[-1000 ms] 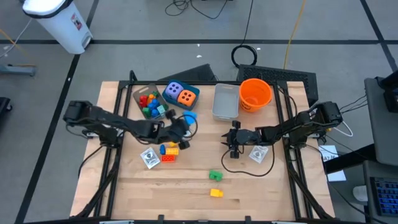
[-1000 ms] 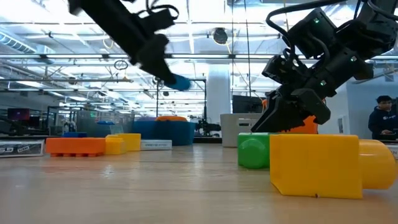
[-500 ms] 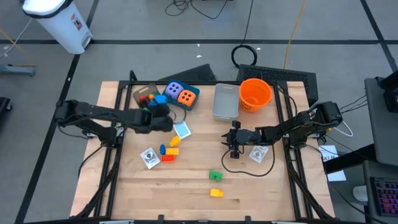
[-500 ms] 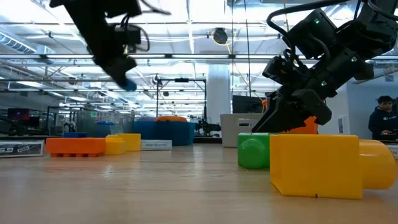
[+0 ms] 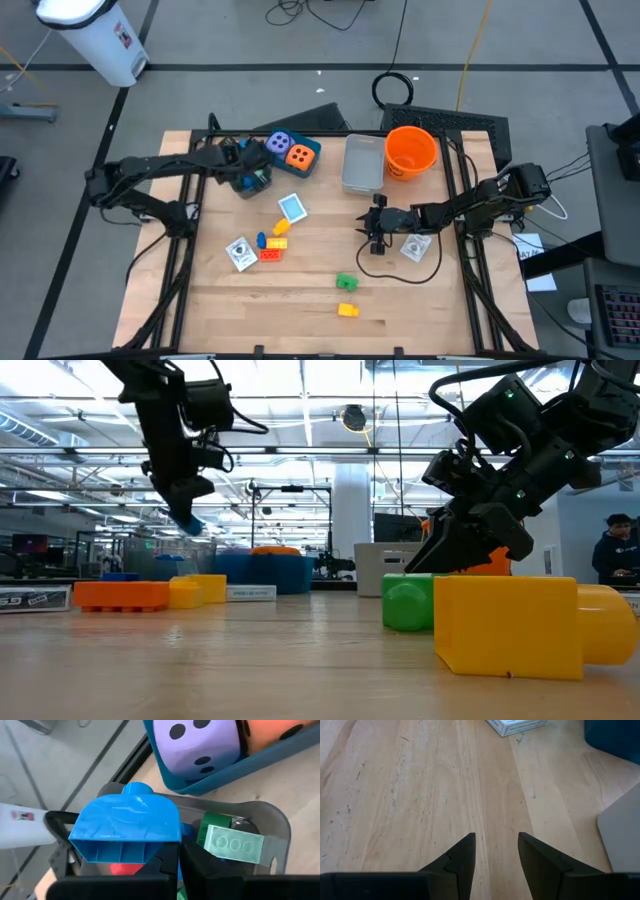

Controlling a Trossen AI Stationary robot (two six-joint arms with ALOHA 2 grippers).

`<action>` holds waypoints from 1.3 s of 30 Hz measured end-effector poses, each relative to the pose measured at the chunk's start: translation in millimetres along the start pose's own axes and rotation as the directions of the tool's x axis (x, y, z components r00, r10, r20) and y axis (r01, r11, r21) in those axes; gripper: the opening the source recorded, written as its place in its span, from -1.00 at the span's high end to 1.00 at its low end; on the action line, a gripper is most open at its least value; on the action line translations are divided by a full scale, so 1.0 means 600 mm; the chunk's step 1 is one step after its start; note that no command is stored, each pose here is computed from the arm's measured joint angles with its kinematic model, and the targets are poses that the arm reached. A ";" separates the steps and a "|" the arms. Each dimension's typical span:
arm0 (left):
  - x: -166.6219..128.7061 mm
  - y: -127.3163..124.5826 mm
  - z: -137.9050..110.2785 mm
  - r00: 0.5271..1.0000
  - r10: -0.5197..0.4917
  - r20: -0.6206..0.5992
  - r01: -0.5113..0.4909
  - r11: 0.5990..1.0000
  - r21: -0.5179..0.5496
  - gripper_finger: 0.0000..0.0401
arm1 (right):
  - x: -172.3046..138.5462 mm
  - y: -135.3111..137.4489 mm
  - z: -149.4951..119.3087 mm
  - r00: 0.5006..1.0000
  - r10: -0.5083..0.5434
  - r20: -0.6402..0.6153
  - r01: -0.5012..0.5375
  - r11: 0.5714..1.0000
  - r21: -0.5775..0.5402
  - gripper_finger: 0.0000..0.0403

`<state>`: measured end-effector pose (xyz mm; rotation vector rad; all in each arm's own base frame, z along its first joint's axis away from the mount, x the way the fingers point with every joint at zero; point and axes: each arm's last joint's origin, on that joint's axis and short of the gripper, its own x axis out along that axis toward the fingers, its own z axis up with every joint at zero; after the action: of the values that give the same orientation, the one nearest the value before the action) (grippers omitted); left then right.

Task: Pick & Place Toys
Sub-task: Put the blue game piece into the black bin

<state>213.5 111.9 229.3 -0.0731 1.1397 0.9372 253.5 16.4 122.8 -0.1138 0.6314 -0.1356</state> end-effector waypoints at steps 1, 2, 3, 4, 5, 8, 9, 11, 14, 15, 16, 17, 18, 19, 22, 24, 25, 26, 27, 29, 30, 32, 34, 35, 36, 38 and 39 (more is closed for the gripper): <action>0.003 0.005 0.002 1.000 -0.018 -0.003 0.018 1.000 0.005 0.92 | 0.000 0.000 0.000 1.000 0.000 0.000 0.000 1.000 0.000 0.31; 0.006 0.009 0.003 0.999 -0.036 -0.005 0.036 0.999 0.006 0.92 | 0.000 0.000 0.000 1.000 0.000 0.000 0.000 1.000 0.000 0.31; 0.009 0.013 0.004 0.999 -0.047 -0.008 0.047 0.999 0.006 0.92 | 0.000 0.000 0.000 1.000 0.000 0.000 0.000 1.000 0.000 0.31; 0.012 0.018 0.005 0.999 -0.052 -0.012 0.052 0.999 0.000 0.93 | 0.000 0.000 0.000 1.000 0.000 0.000 0.000 1.000 0.000 0.31; 0.015 0.024 0.006 0.999 -0.050 -0.017 0.050 0.999 -0.008 0.95 | 0.000 0.000 0.000 1.000 0.000 0.000 0.000 1.000 0.000 0.31; 0.024 0.041 0.006 0.999 -0.030 -0.034 0.029 0.999 -0.035 0.97 | 0.000 0.000 0.000 1.000 0.000 0.000 0.000 1.000 0.000 0.31; 0.026 0.046 0.006 0.999 -0.024 -0.039 0.023 0.999 -0.043 0.95 | 0.000 0.000 0.000 1.000 0.000 0.000 0.000 1.000 0.000 0.31; 0.031 0.056 0.006 0.999 -0.022 -0.048 0.020 0.999 -0.050 0.93 | 0.000 0.000 0.000 1.000 0.000 0.000 0.000 1.000 0.000 0.31; 0.037 0.067 0.005 0.997 -0.052 -0.061 0.048 0.997 -0.055 0.97 | 0.000 0.000 0.000 1.000 0.000 0.000 0.000 1.000 0.000 0.31; 0.039 0.069 0.005 0.996 -0.063 -0.065 0.059 0.997 -0.058 0.97 | 0.000 0.000 0.000 1.000 0.000 0.000 0.000 1.000 0.000 0.31; 0.040 0.072 0.004 0.995 -0.073 -0.067 0.069 0.996 -0.062 0.97 | 0.000 0.000 0.000 1.000 0.000 0.000 0.000 1.000 -0.001 0.31; 0.041 0.074 0.004 0.994 -0.078 -0.069 0.074 0.995 -0.065 0.96 | 0.000 0.000 0.000 1.000 0.000 0.000 0.000 1.000 0.000 0.31; 0.043 0.076 0.004 0.994 -0.083 -0.072 0.078 0.995 -0.070 0.94 | 0.000 0.000 0.000 1.000 0.000 0.000 0.000 1.000 -0.001 0.31; 0.045 0.076 0.004 0.993 -0.088 -0.075 0.083 0.994 -0.070 0.94 | 0.000 0.000 0.000 1.000 0.000 0.000 0.000 1.000 -0.001 0.31; 0.057 0.074 0.005 0.992 -0.089 -0.094 0.083 0.994 -0.065 0.96 | 0.000 0.000 0.000 1.000 0.000 0.000 0.000 1.000 -0.001 0.31; 0.068 0.071 0.008 0.990 -0.095 -0.103 0.090 0.995 -0.053 0.97 | 0.000 0.000 0.000 1.000 0.000 0.000 0.000 1.000 -0.001 0.31; 0.075 0.068 0.009 0.989 -0.098 -0.110 0.094 0.994 -0.049 0.96 | 0.000 0.000 0.000 1.000 0.000 0.000 0.000 1.000 -0.001 0.31; 0.081 0.065 0.010 0.988 -0.103 -0.119 0.098 0.994 -0.046 0.95 | 0.000 0.000 0.000 1.000 0.000 0.000 0.000 1.000 -0.001 0.31; 0.086 0.063 0.010 0.986 -0.104 -0.127 0.099 0.994 -0.040 0.93 | 0.000 0.000 0.000 1.000 0.000 0.000 0.000 1.000 -0.001 0.31; 0.097 0.059 0.010 0.984 -0.103 -0.143 0.100 0.995 -0.027 0.93 | 0.000 0.000 0.000 1.000 0.000 0.000 0.000 1.000 -0.001 0.31; 0.102 0.058 0.010 0.983 -0.103 -0.154 0.101 0.995 -0.021 0.94 | 0.000 0.000 0.000 1.000 0.000 0.000 0.000 1.000 -0.001 0.31; 0.110 0.056 0.008 0.979 -0.104 -0.174 0.103 0.995 -0.014 0.97 | 0.000 0.000 0.000 1.000 0.000 0.000 0.000 1.000 -0.001 0.31; 0.117 0.057 0.008 0.978 -0.102 -0.181 0.100 0.995 -0.020 0.96 | 0.000 0.000 0.000 1.000 0.000 0.000 0.000 1.000 -0.001 0.31; 0.119 0.058 0.009 0.978 -0.101 -0.182 0.098 0.995 -0.026 0.93 | 0.000 0.000 0.000 1.000 0.000 0.000 0.000 1.000 -0.001 0.31; 0.121 0.059 0.009 0.979 -0.101 -0.179 0.095 0.995 -0.038 0.90 | 0.000 0.000 0.000 1.000 0.000 0.000 0.000 1.000 -0.001 0.31; 0.124 0.062 0.011 0.981 -0.099 -0.167 0.090 0.994 -0.057 0.83 | 0.000 0.000 0.000 1.000 0.000 0.000 0.000 1.000 -0.001 0.31; 0.125 0.063 0.012 0.981 -0.102 -0.162 0.092 0.994 -0.063 0.79 | 0.000 0.000 0.000 1.000 0.000 0.000 0.000 1.000 -0.001 0.31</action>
<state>200.8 184.2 187.8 -0.2531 1.2521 0.8878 253.5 16.4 122.8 -0.1146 0.6312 -0.1357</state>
